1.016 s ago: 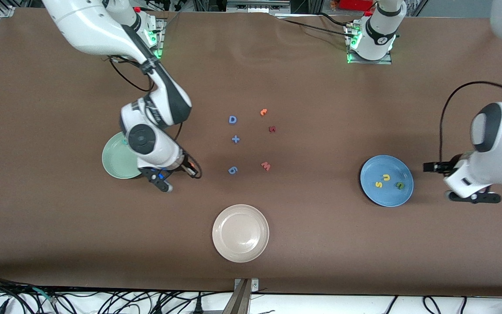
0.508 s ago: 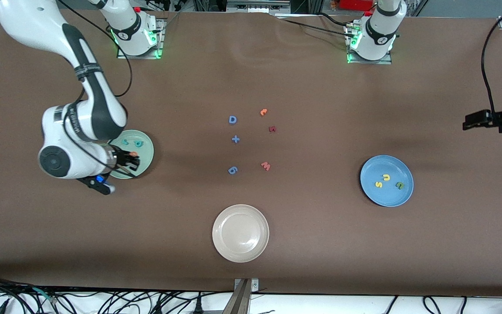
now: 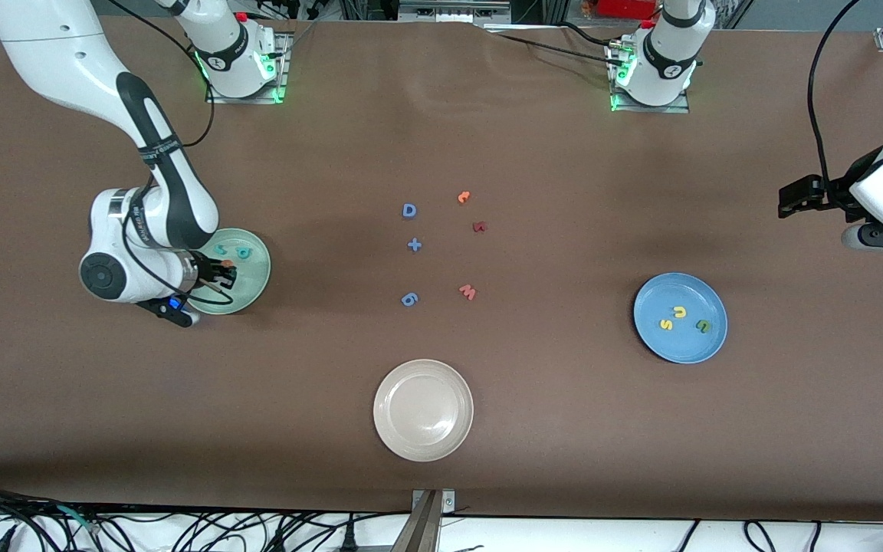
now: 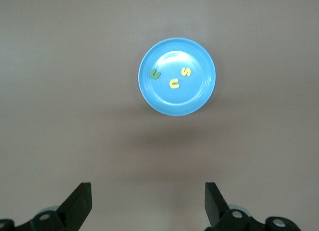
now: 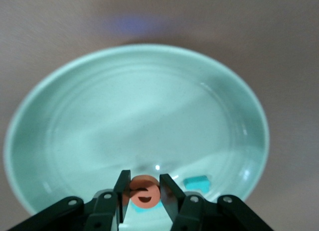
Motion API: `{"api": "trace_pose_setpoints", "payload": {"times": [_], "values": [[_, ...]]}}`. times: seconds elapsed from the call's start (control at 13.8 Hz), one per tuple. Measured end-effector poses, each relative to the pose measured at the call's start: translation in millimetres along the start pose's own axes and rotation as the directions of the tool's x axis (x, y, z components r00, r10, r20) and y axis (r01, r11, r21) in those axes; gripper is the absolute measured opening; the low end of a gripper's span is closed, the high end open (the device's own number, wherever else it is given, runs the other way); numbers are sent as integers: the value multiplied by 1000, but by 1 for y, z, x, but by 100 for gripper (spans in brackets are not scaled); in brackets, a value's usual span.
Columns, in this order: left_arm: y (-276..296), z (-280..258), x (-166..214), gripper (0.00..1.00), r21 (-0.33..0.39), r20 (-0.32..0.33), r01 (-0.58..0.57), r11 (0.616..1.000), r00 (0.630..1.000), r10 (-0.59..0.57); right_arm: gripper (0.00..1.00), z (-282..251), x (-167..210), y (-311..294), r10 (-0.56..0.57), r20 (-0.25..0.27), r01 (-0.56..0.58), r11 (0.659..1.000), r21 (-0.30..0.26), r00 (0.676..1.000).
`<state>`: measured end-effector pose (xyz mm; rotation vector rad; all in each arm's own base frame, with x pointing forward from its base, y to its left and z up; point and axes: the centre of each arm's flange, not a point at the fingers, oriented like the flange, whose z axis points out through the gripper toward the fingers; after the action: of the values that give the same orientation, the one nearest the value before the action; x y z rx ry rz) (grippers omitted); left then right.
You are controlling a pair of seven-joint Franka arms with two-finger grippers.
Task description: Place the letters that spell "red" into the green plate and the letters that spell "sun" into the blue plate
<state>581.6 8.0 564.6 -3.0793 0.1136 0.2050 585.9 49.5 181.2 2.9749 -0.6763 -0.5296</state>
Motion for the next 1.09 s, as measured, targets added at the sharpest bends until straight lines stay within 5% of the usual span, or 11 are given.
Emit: {"api": "trace_pose_setpoints", "payload": {"times": [0.36, 0.51, 0.87, 1.09], "values": [[3, -8, 0, 100, -42, -25, 7, 999, 1000, -8, 31, 5, 0, 3, 6, -6, -6, 1000, 10, 1000], [1, -10, -1, 100, -51, -28, 12, 999, 1000, -13, 45, 4, 2, 5, 11, -11, -11, 1000, 14, 1000], [0, -13, -3, 100, -52, -34, 22, 998, 999, -23, 98, -40, 6, 4, 12, -9, -12, 1000, 17, 1000], [0, -14, -4, 100, -52, -36, 24, 998, 999, -26, 99, -106, 5, 5, 10, 0, -10, 1000, 16, 1000]]}}
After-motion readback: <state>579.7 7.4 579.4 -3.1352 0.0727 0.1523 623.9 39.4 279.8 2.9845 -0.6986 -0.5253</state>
